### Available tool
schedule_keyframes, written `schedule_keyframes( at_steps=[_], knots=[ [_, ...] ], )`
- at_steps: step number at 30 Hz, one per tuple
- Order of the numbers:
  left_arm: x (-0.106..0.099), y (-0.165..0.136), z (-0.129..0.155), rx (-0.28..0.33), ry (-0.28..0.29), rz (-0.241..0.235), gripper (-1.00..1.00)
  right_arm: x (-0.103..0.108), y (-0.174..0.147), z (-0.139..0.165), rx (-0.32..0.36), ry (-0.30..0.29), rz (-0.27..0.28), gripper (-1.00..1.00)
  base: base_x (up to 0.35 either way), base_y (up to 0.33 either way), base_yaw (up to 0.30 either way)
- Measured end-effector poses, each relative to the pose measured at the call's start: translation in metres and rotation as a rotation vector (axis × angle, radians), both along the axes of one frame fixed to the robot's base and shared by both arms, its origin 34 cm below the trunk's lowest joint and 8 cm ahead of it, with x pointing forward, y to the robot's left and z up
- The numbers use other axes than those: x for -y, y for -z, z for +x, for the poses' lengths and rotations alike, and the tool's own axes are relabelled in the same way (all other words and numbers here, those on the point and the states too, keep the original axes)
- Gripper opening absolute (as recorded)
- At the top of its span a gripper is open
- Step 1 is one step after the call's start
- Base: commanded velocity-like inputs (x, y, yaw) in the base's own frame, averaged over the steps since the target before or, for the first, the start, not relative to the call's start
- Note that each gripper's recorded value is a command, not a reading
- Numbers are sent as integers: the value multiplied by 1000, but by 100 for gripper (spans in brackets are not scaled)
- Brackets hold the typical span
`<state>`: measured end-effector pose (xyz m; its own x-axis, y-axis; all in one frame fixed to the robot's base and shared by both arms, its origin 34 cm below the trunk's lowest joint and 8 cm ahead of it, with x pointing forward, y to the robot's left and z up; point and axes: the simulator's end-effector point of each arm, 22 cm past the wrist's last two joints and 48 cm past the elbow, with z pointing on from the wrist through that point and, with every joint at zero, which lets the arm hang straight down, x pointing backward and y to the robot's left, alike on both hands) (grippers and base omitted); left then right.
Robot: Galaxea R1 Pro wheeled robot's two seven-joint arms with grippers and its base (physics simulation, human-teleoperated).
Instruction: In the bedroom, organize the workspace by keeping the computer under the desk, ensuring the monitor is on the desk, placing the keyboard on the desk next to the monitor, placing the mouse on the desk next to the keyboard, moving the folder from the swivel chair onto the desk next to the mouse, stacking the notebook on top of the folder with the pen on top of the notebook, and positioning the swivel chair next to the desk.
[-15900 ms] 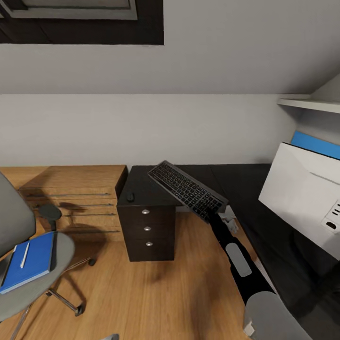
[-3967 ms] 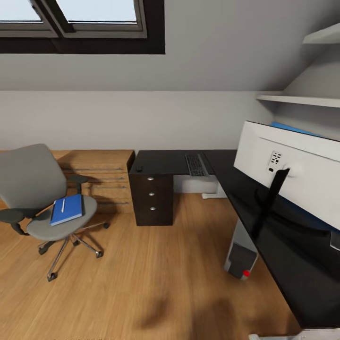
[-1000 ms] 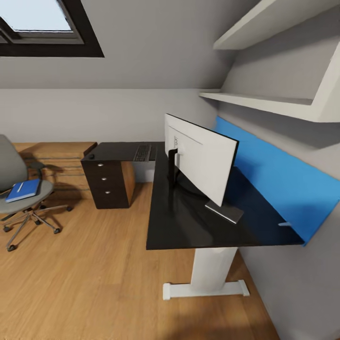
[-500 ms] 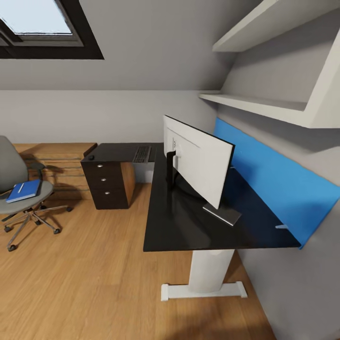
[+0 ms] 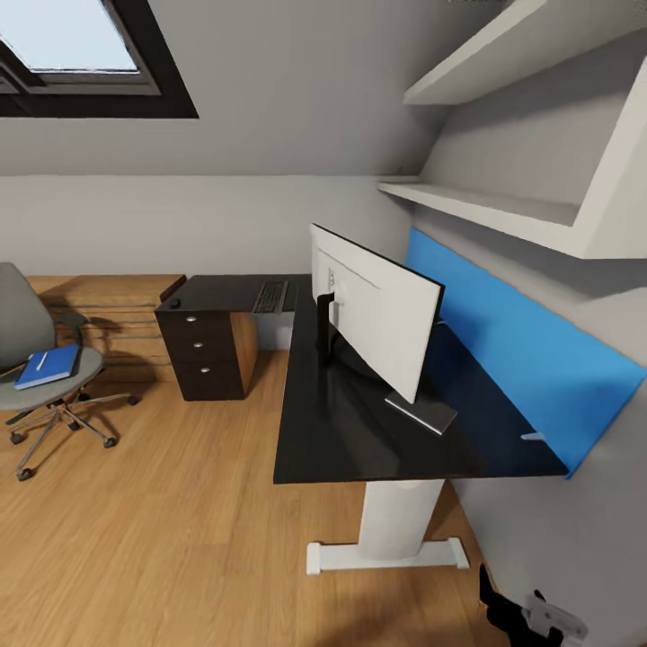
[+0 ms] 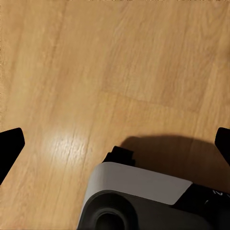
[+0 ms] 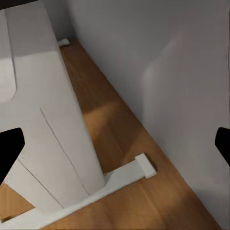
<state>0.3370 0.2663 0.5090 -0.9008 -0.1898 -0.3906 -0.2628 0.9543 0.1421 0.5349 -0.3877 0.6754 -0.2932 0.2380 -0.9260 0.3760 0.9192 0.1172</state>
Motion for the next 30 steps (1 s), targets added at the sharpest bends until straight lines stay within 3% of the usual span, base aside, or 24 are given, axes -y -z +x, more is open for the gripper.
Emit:
schedule_keyframes(
  at_steps=[5, 12, 16, 19, 25, 26, 28, 29, 30],
  knots=[
    [0, -7, 0, 0, 0, 1, 100, 34, -50, 39, 16, 19, -28, 100, 0, 0, 0],
    [-1, -17, -1, -1, -2, 2, 100, 67, -86, 68, -90, 25, -30, 100, 0, 0, 0],
    [-1, -23, -2, 0, -3, 2, 100, 72, -114, 112, -128, 17, -6, 100, 0, 0, 0],
    [-2, -27, -2, 0, -3, 2, 100, 80, -138, 165, -179, 15, -2, 100, 0, 0, 0],
    [-2, -33, -2, 0, -3, 2, 100, 52, -142, 206, -219, -59, 0, 100, 0, 0, 0],
    [-2, -33, -2, 1, -3, 2, 100, 41, -133, 212, -247, -93, -2, 100, 0, 0, 0],
    [-2, -33, -2, 2, -3, 2, 100, 39, -122, 214, -272, -106, -10, 100, 0, 0, 0],
    [-2, -33, -2, 2, -4, 2, 100, 40, -120, 216, -273, -104, -13, 100, 0, 0, 0],
    [-3, -33, -2, 4, -5, 3, 100, 48, -124, 229, -209, -89, -44, 100, 34, 0, 0]
  ],
)
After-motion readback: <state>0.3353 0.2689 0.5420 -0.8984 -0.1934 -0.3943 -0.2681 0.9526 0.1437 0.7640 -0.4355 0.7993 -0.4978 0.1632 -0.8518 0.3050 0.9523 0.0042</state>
